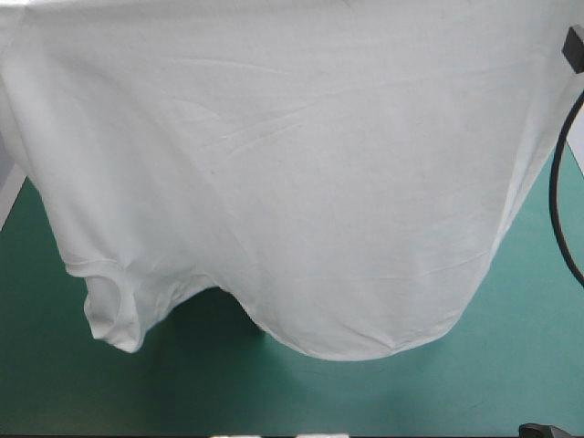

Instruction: Fold the cloth

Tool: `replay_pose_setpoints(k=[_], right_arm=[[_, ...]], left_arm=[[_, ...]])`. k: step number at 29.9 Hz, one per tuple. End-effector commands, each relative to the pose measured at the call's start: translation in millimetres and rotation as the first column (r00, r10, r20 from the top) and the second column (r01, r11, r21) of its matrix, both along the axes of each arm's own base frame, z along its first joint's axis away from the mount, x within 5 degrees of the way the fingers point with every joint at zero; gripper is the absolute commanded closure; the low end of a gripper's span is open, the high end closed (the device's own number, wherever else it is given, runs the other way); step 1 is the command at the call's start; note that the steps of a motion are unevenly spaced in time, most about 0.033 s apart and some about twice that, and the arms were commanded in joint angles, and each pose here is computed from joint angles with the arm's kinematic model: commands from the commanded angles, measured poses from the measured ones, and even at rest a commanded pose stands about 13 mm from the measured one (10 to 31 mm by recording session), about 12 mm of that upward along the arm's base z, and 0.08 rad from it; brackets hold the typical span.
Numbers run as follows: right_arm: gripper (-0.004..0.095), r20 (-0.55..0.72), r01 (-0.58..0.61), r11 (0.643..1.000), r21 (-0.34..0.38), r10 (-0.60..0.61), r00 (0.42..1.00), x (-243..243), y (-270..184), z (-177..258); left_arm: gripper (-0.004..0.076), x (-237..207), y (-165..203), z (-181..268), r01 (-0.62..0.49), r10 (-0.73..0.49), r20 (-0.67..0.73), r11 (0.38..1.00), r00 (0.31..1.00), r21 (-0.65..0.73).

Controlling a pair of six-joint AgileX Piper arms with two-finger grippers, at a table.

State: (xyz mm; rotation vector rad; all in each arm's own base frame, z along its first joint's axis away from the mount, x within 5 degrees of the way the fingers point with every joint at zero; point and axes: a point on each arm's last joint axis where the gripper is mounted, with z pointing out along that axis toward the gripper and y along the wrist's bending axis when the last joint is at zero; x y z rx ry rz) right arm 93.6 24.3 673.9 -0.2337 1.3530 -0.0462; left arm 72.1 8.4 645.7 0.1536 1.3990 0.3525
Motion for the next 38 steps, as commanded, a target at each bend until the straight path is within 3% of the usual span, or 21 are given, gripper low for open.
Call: replay_pose_setpoints(k=[1,8,14,20,27,34,38], right_arm=[[0.0926,0.009,0.051,0.999,-0.019,-0.051,0.999,-1.0,-7.4,0.1],[0.0926,-0.02,0.229,0.96,-0.16,-0.235,0.972,33.9,41.6,-17.2],[0.0926,-0.19,0.243,0.952,-0.185,-0.277,0.942,109.1,60.9,-50.7],[0.0926,-0.347,0.267,0.955,-0.133,-0.297,0.889,222.3,37.8,-101.5],[0.0926,-0.461,0.375,0.908,-0.185,-0.417,0.783,318.3,-3.0,-174.4],[0.0926,-0.598,0.401,0.887,-0.231,-0.454,0.66,389.1,-19.9,-267.0],[0.0926,-0.625,0.368,0.9,-0.233,-0.429,0.652,410.7,-15.6,-300.1]], left_arm=[[0.0734,11.6,0.3,4.5,-0.005,0.003,0.041,0.999,0.999,0.047],[0.0734,71.0,-5.4,-11.5,0.042,-0.037,-0.098,0.998,0.995,0.048],[0.0734,152.6,-12.9,-44.9,0.093,-0.09,-0.283,0.996,0.955,-0.004],[0.0734,239.0,-21.5,-88.4,0.139,-0.153,-0.383,0.988,0.911,-0.063],[0.0734,330.4,-29.5,-146.1,0.172,-0.211,-0.372,0.976,0.904,-0.136],[0.0734,415.1,-39.7,-237.0,0.208,-0.3,-0.39,0.943,0.87,-0.261],[0.0716,445.1,-40.4,-283.4,0.193,-0.297,-0.41,0.942,0.862,-0.276]])
